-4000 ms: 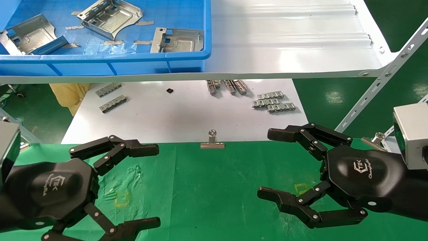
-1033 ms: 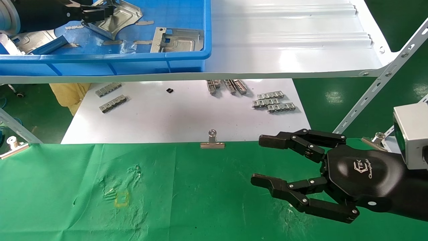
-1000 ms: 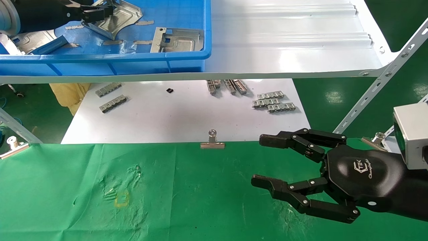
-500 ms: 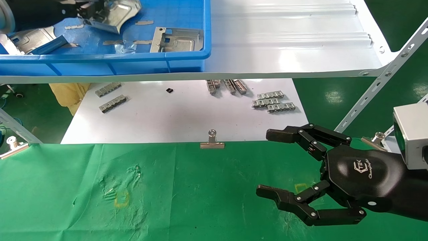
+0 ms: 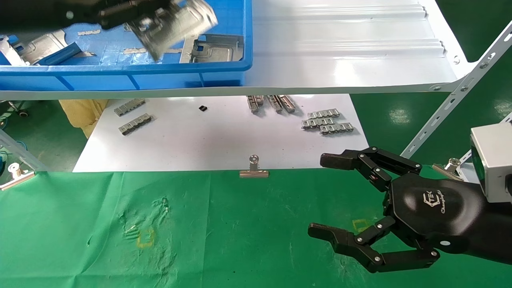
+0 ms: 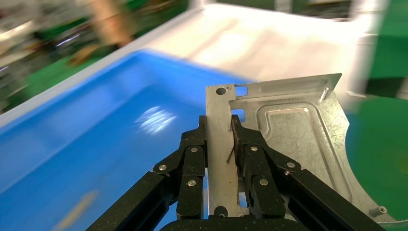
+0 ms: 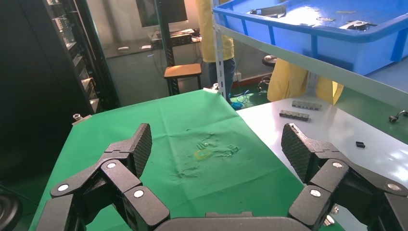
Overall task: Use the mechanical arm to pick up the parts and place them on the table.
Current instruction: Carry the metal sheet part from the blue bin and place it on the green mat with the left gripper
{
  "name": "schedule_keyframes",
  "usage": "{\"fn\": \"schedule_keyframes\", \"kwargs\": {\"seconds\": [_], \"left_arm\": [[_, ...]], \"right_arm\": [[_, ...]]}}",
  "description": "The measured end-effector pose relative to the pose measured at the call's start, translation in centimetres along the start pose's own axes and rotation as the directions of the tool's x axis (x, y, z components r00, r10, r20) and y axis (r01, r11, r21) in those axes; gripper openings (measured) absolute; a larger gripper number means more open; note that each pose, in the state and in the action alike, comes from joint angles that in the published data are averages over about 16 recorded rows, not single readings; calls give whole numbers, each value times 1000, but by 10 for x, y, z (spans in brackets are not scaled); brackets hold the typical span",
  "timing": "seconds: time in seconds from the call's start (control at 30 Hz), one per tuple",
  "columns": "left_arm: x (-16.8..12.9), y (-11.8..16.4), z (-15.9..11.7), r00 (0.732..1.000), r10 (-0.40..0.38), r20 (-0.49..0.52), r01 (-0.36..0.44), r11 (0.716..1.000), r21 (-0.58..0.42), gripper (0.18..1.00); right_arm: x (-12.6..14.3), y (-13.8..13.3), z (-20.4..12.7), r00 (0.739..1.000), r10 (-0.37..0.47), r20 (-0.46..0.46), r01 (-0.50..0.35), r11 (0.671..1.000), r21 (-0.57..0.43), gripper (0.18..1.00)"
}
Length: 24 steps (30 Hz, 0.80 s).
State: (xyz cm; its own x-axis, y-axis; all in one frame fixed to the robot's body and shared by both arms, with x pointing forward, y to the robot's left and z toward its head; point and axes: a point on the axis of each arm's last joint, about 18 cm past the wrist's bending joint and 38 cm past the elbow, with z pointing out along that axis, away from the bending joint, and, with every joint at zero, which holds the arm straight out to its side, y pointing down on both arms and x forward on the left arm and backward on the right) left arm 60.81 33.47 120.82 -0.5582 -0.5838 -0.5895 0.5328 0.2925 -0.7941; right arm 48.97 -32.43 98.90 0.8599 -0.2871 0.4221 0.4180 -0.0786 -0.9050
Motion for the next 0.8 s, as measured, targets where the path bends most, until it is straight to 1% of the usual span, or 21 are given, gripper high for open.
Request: {"fn": "schedule_keyframes", "kwargs": {"seconds": [0.07,0.17,0.3,0.43,0.57,0.7,0.8], "left_arm": [[12,1,-6,997,48,-61,-47,999,21,272],[28,5,-16,983,128,-132,-122,991,53,271],[47,17,-31,956,223,-193,-211,974,82,271],[66,39,-42,923,294,-246,-287,956,66,271],[84,71,-49,889,335,-311,-348,937,17,271],[95,109,-53,863,345,-370,-392,918,-57,271],[99,138,-54,843,346,-411,-426,897,-119,270]], "right_arm": [[0,0,0,1000,0,0,0,1000,0,997],[0,0,0,1000,0,0,0,1000,0,1001],[0,0,0,1000,0,0,0,1000,0,1001],[0,0,0,1000,0,0,0,1000,0,1001],[0,0,0,1000,0,0,0,1000,0,1001],[0,0,0,1000,0,0,0,1000,0,1001],[0,0,0,1000,0,0,0,1000,0,1001]]}}
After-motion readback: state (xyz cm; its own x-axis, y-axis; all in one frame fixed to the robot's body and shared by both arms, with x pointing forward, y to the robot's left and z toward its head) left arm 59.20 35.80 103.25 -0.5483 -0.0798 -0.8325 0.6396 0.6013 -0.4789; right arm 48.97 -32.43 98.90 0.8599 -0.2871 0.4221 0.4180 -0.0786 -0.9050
